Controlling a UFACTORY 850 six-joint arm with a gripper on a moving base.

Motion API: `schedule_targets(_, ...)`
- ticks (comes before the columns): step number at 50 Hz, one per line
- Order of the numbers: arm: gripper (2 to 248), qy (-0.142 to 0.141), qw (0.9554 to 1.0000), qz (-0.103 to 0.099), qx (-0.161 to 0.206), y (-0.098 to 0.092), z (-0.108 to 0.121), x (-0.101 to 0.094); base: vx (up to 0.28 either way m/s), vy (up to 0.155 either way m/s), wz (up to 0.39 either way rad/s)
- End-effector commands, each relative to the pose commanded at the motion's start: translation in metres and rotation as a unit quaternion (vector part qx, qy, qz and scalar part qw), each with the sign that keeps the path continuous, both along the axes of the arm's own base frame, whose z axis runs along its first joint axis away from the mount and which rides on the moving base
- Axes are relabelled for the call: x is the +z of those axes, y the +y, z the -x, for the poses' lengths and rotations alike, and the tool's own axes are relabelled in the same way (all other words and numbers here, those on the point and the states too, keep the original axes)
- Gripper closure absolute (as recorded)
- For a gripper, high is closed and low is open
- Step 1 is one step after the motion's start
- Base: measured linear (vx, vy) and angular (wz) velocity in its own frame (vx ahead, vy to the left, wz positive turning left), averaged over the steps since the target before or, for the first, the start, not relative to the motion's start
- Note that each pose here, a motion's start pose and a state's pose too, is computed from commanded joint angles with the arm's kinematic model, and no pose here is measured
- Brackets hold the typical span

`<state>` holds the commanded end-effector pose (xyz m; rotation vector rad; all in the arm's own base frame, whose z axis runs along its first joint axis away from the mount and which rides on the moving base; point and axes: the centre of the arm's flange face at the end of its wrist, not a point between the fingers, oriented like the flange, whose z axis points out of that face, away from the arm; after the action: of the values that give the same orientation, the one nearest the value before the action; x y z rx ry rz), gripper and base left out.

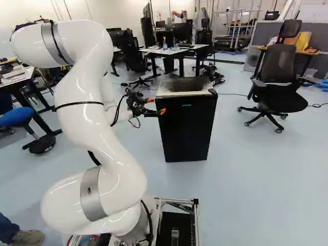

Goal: Grab a drink from the fridge

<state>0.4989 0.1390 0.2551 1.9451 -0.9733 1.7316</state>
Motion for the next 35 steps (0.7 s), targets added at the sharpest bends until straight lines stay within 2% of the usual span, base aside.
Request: schedule_targets(35, 3, -0.012, 0.9998, -0.005, -0.018, -0.010, -0.024, -0.002, 0.000, 0.000, 0.000)
